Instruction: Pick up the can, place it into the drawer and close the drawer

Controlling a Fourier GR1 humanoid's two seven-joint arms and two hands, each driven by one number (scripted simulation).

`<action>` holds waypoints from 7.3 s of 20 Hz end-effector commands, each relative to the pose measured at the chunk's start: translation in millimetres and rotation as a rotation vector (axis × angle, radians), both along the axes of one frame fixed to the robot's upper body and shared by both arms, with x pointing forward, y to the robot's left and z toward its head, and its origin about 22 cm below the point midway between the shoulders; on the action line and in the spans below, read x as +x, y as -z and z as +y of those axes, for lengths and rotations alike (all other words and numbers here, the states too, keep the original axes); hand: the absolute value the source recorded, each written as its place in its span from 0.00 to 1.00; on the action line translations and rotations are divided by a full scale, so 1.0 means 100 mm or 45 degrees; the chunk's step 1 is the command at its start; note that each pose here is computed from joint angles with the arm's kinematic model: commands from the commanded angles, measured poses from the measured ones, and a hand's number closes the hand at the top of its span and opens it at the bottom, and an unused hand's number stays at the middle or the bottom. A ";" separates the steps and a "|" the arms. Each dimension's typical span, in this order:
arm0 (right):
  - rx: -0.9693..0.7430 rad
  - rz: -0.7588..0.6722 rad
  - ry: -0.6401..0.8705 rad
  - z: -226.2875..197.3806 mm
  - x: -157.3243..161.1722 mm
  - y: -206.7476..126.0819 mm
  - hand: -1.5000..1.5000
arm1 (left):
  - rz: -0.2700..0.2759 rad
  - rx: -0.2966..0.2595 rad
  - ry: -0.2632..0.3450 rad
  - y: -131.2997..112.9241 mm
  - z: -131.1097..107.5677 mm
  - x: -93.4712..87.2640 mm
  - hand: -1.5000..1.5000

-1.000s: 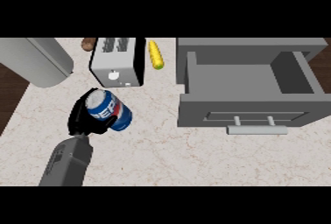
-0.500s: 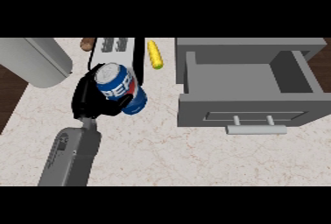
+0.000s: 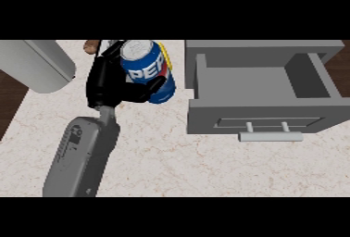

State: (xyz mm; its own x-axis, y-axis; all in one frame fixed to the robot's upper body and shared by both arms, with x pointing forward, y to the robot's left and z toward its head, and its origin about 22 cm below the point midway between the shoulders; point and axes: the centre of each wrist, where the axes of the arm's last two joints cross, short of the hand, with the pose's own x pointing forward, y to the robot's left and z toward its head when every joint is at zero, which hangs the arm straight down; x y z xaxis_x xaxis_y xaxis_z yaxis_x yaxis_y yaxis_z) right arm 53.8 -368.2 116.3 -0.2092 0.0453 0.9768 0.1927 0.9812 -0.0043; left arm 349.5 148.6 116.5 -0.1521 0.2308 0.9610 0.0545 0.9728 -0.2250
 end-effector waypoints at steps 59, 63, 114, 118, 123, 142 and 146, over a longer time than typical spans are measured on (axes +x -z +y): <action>0.005 -0.061 -0.088 0.06 0.40 -0.18 0.00 | 0.133 0.282 -0.131 -0.47 -1.61 0.68 0.00; -0.009 -0.040 -0.090 0.08 0.42 -0.21 0.00 | 0.148 0.279 -0.162 -0.51 -1.67 0.65 0.00; -1.588 -0.211 -0.200 1.67 2.72 0.03 0.00 | 0.071 0.141 -0.166 -0.84 -1.31 0.73 0.00; -1.682 -0.180 -0.157 1.86 2.96 0.18 0.00 | 0.042 0.177 -0.202 -0.90 -1.18 0.72 0.00; -1.685 -0.089 -0.134 1.75 3.16 0.61 0.00 | 0.061 0.181 -0.228 -0.86 -0.88 0.70 0.00; -1.806 -0.137 0.137 1.74 3.71 0.87 0.00 | 0.053 0.164 -0.222 -0.91 -0.47 0.58 0.00; -1.798 -0.159 0.198 1.77 3.85 0.68 0.00 | 0.038 0.170 -0.188 -1.07 -0.48 0.52 0.00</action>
State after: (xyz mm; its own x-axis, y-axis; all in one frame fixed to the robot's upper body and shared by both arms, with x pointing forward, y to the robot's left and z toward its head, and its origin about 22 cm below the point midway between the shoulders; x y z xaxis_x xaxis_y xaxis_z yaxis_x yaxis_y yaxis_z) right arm 434.1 -198.1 50.9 -0.2190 0.9746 0.0474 0.3625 0.1263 -0.9234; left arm 406.6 101.4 214.0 -0.1479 0.0717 0.9864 -0.1229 0.9883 -0.0903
